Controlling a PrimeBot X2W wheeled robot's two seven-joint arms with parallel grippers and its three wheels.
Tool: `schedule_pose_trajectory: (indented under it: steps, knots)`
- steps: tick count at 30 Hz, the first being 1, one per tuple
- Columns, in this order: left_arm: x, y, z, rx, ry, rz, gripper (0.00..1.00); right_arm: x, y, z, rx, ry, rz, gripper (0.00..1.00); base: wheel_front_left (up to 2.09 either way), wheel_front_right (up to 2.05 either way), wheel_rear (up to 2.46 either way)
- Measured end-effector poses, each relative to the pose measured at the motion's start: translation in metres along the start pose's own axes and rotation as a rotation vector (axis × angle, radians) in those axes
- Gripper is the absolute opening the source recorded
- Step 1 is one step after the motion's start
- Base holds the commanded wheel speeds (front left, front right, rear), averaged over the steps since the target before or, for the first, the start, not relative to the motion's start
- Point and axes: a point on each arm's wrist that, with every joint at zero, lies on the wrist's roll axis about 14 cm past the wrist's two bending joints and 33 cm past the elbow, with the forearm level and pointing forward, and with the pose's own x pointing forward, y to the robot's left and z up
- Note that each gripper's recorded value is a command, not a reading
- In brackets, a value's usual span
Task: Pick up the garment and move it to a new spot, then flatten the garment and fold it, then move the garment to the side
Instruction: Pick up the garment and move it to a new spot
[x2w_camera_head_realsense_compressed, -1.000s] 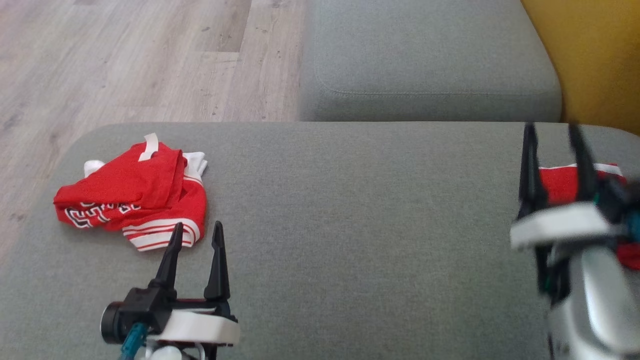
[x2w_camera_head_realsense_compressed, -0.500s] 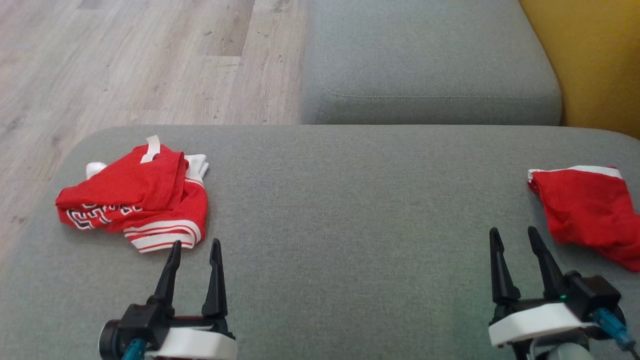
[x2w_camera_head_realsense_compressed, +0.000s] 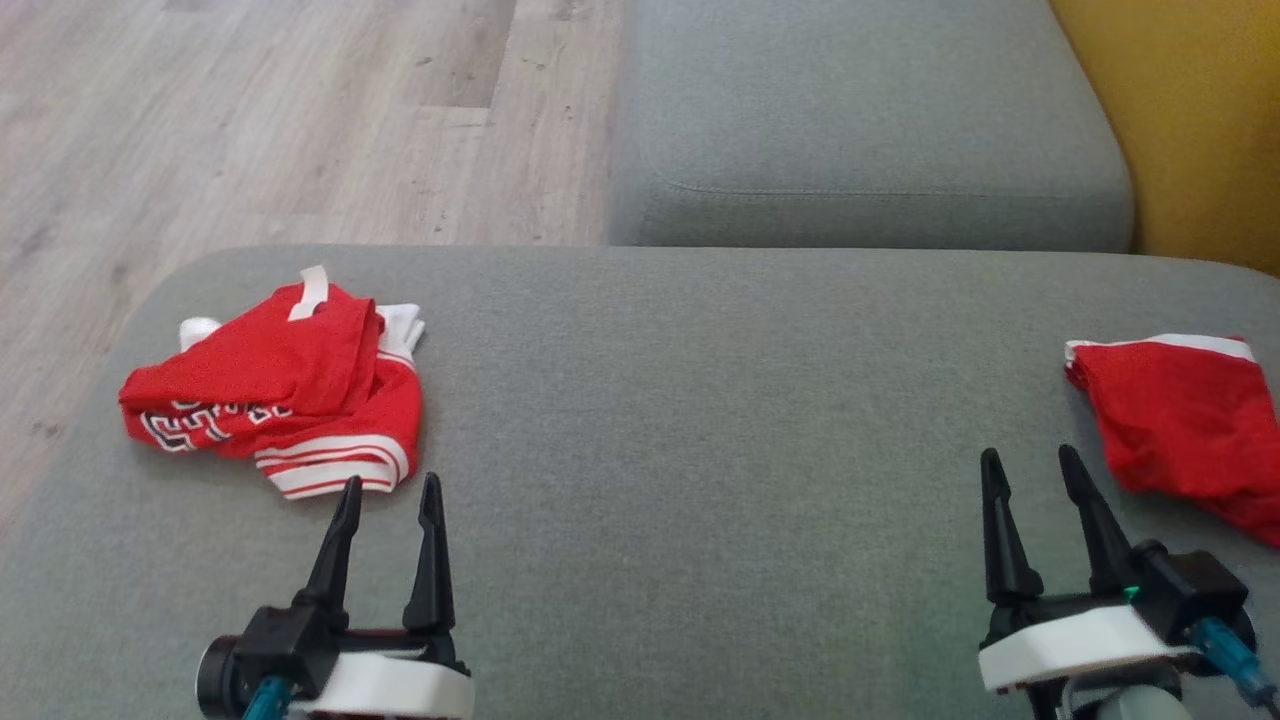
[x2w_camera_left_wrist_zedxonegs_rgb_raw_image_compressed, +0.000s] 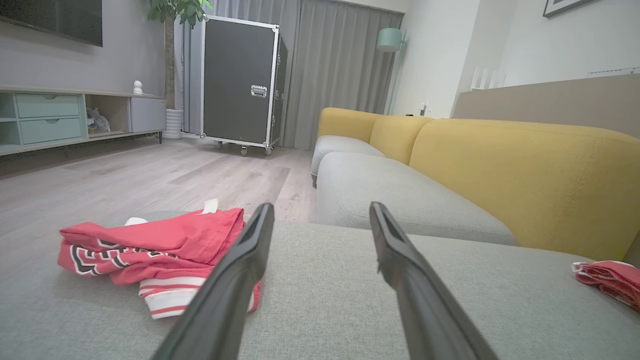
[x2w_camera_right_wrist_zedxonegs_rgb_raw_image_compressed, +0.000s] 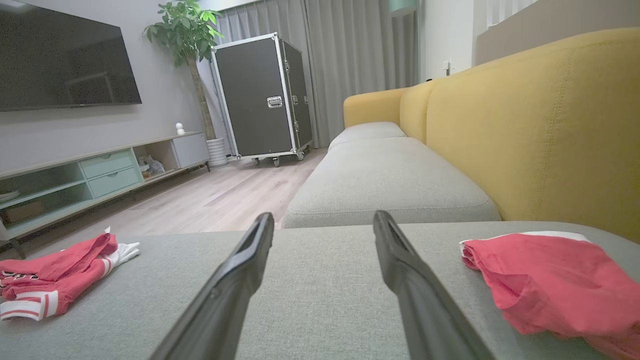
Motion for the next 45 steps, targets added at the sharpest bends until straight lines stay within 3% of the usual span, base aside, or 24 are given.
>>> schedule_pose_trajectory:
  steps: [7,24,36,45]
  knots:
    - [-0.009,0.017,0.002,0.008,-0.006,0.058,1.00,0.005,0.023,-0.008,0.018,0.024,0.072,1.00,0.00,0.00,0.00]
    - [-0.075,0.101,0.012,0.053,-0.040,0.351,1.00,0.006,0.164,-0.030,0.092,0.116,0.503,1.00,0.00,0.00,0.00]
    - [-0.086,0.122,0.022,0.075,-0.059,0.426,1.00,0.011,0.185,-0.038,0.112,0.144,0.568,1.00,0.00,0.00,0.00]
    - [-0.080,0.113,0.002,0.128,0.025,0.329,1.00,0.018,0.165,-0.033,0.118,0.125,0.500,1.00,0.00,0.00,0.00]
